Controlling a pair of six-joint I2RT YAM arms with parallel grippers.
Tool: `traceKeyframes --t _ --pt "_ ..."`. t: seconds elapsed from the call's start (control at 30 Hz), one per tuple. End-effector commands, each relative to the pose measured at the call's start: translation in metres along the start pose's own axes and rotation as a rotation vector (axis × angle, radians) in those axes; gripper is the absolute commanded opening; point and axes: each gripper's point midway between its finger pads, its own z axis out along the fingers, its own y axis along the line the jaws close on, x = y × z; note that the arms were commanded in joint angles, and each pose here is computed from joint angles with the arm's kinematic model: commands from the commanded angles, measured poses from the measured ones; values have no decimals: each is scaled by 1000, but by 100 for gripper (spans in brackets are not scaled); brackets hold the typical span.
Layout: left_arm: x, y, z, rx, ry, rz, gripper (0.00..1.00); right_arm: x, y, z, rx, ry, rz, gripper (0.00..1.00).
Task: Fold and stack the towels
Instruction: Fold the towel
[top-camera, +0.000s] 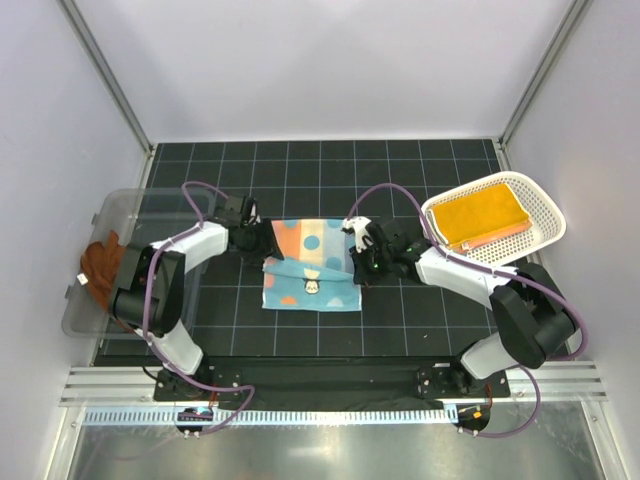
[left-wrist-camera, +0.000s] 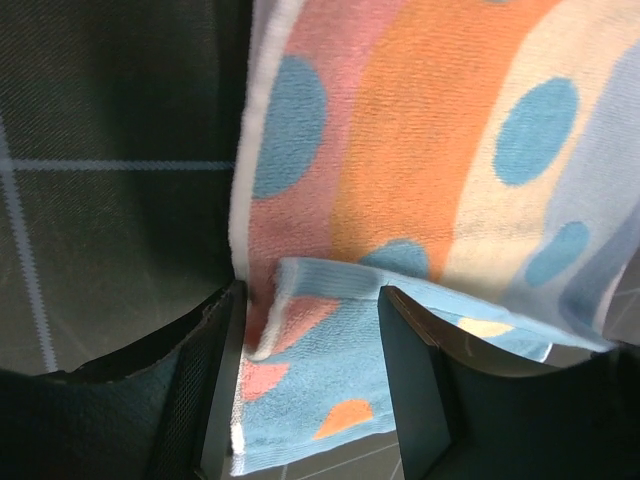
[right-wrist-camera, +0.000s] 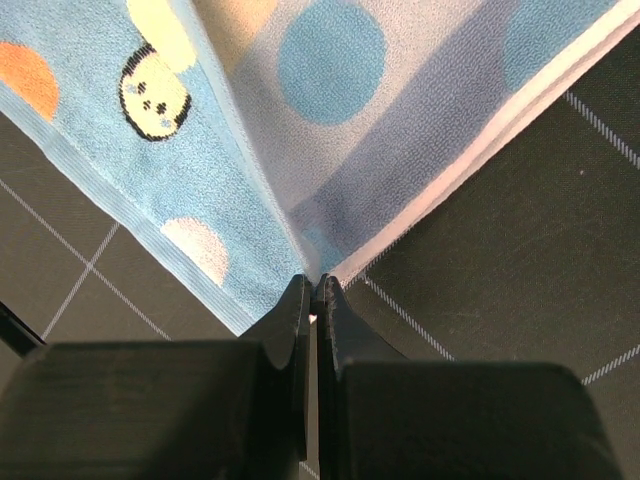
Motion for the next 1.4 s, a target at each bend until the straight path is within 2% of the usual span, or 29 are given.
traceKeyframes --t 0.0,0.33,0.7,0.9,1.0,1.13,1.37 --pt "-9 -28 -8 137 -40 81 58 -23 4 -8 -5 -81 -11 1" --pt "1 -37 -39 146 -97 133 57 -23 3 -3 -4 -66 -12 1" --pt "27 -26 -26 85 -38 143 53 -22 1 -3 10 -53 -10 1" --pt "14 -19 -30 33 -122 156 54 -24 1 -4 10 -55 -11 1" --pt "10 -17 -26 14 -118 162 53 -24 1 -4 11 -55 -9 1" --pt "4 -18 -27 -9 -116 173 45 -23 0 -5 15 -52 -10 1" --pt "-5 -29 -32 19 -134 209 47 -21 -2 -4 24 -47 -10 1"
